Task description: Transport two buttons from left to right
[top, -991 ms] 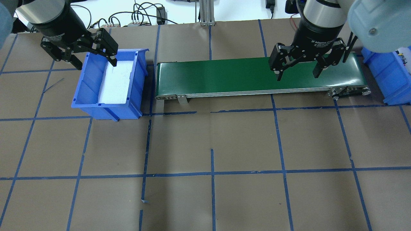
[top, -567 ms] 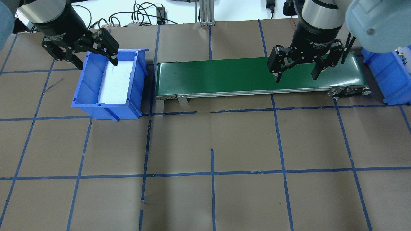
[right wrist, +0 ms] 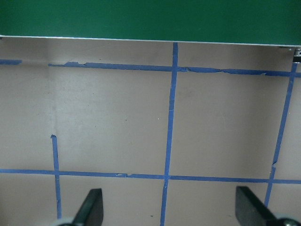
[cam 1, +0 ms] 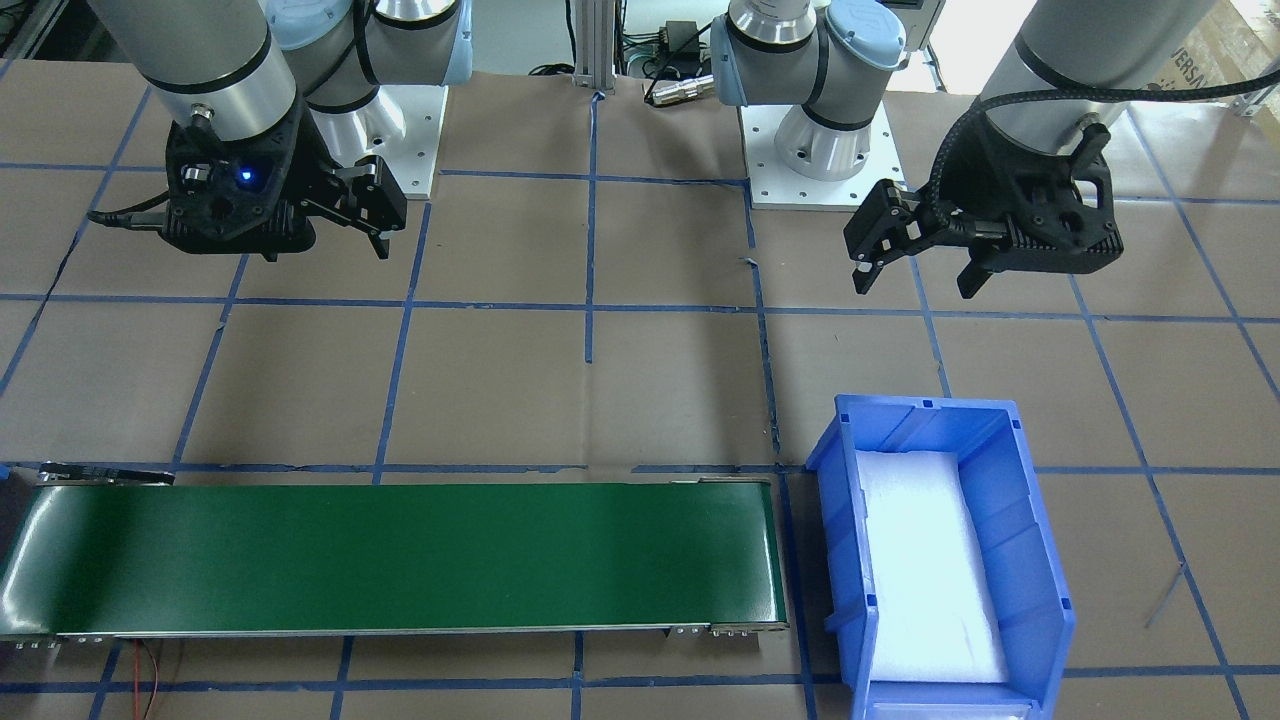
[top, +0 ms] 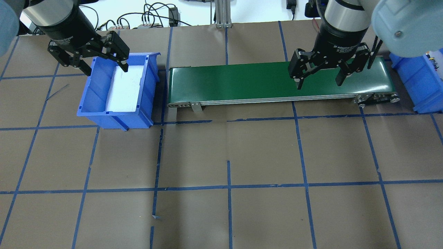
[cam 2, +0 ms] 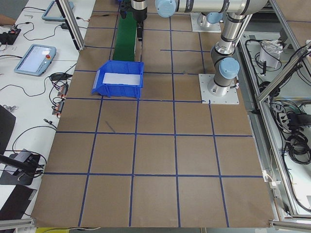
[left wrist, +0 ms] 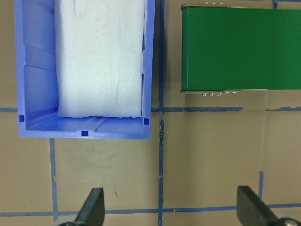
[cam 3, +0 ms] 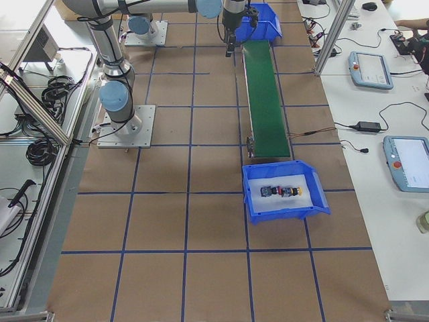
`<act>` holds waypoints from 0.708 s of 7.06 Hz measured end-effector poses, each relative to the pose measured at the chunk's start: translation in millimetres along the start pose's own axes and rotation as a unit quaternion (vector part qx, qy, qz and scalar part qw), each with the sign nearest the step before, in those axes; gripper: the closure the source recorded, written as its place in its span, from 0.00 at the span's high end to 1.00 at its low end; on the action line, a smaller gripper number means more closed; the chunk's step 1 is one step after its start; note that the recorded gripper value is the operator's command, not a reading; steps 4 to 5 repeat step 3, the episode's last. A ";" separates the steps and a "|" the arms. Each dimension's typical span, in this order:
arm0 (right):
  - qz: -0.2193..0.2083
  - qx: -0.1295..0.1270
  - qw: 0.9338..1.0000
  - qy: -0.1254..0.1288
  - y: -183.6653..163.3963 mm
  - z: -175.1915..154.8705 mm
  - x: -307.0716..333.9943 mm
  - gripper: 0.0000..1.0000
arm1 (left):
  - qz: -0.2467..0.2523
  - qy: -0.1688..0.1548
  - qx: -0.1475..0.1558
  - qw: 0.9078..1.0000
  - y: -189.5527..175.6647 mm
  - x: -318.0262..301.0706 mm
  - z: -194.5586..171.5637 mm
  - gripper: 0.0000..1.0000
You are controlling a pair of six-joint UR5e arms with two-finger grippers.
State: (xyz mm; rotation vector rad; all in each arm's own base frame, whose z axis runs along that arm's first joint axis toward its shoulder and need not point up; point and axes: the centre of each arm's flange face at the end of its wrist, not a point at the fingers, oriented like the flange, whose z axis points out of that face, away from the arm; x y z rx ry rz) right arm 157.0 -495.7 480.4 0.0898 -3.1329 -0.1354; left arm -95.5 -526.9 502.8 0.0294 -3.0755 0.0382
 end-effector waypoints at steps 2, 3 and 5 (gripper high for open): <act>0.000 0.000 1.000 0.000 -0.3 0.6 0.4 1.00 | 0.001 -0.002 0.003 1.000 8.7 1.9 -9.6 1.00; 0.000 0.000 1.000 0.000 -0.6 0.7 0.7 1.00 | 0.001 -0.002 0.001 1.000 10.6 2.1 -10.7 1.00; 0.000 0.000 1.000 0.000 -0.6 0.7 0.7 1.00 | 0.001 -0.002 0.001 1.000 10.6 2.1 -10.7 1.00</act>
